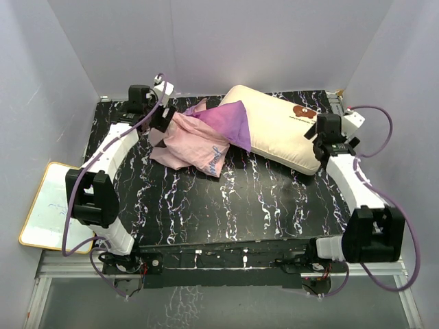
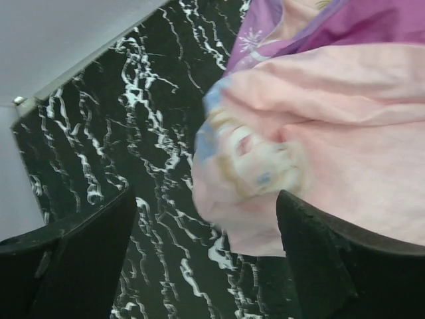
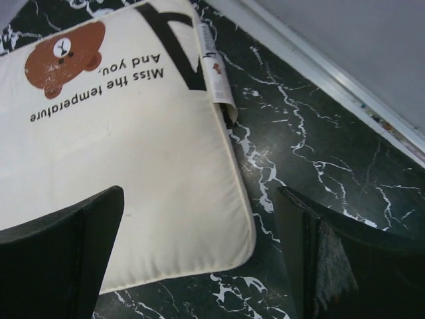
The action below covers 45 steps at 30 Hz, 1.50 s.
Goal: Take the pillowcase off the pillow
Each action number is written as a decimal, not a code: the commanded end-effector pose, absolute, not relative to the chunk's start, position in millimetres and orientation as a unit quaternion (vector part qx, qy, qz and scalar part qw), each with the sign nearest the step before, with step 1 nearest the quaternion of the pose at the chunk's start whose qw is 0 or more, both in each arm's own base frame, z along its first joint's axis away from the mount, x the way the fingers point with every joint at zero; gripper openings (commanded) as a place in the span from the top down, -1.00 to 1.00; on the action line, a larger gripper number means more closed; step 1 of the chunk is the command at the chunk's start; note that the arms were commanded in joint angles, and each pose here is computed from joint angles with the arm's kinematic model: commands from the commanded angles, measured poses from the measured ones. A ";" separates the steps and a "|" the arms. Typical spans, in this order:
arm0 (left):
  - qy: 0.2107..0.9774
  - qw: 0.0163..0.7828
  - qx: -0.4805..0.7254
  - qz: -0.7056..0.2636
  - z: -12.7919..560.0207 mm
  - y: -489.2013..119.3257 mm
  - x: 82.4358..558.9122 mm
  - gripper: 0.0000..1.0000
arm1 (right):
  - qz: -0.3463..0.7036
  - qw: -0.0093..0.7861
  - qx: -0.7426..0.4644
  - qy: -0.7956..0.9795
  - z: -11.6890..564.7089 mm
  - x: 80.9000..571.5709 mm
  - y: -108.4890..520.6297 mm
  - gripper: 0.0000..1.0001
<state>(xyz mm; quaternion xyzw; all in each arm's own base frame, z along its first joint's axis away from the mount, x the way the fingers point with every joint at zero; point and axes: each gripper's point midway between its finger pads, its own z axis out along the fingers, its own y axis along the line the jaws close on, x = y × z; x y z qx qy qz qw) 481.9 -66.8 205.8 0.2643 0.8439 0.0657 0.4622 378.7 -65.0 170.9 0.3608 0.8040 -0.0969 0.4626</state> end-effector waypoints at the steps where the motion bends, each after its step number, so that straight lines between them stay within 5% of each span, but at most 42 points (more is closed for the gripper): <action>1: 0.864 0.446 0.229 0.030 201.0 -68.3 472.1 -0.90 | -0.124 0.563 0.420 0.701 215.2 368.0 -94.0 -0.96; 9: 0.895 0.437 0.093 0.005 150.8 -35.1 459.2 -0.94 | -0.108 0.609 0.401 0.675 166.2 354.9 -93.7 -0.96; 14: 0.896 0.443 0.037 -0.013 105.5 -23.8 436.9 -0.95 | -0.049 0.691 0.257 0.674 159.3 350.1 -61.7 -0.96; 22: 0.876 0.482 -0.033 0.000 47.0 13.0 397.8 -0.94 | -0.013 0.696 0.104 0.710 126.4 356.0 -22.7 -0.96; 31: 0.833 0.546 -0.081 0.029 35.1 34.2 385.4 -0.94 | -0.015 0.722 0.098 0.685 112.6 341.1 -23.4 -0.96; 38: 0.778 0.628 0.001 -0.017 44.0 6.4 369.6 -0.94 | -0.001 0.734 0.057 0.676 111.0 340.2 -11.4 -0.97; 45: 0.807 0.590 -0.017 -0.006 30.1 11.5 372.5 -0.94 | 0.010 0.678 0.016 0.735 87.1 377.6 1.0 -0.97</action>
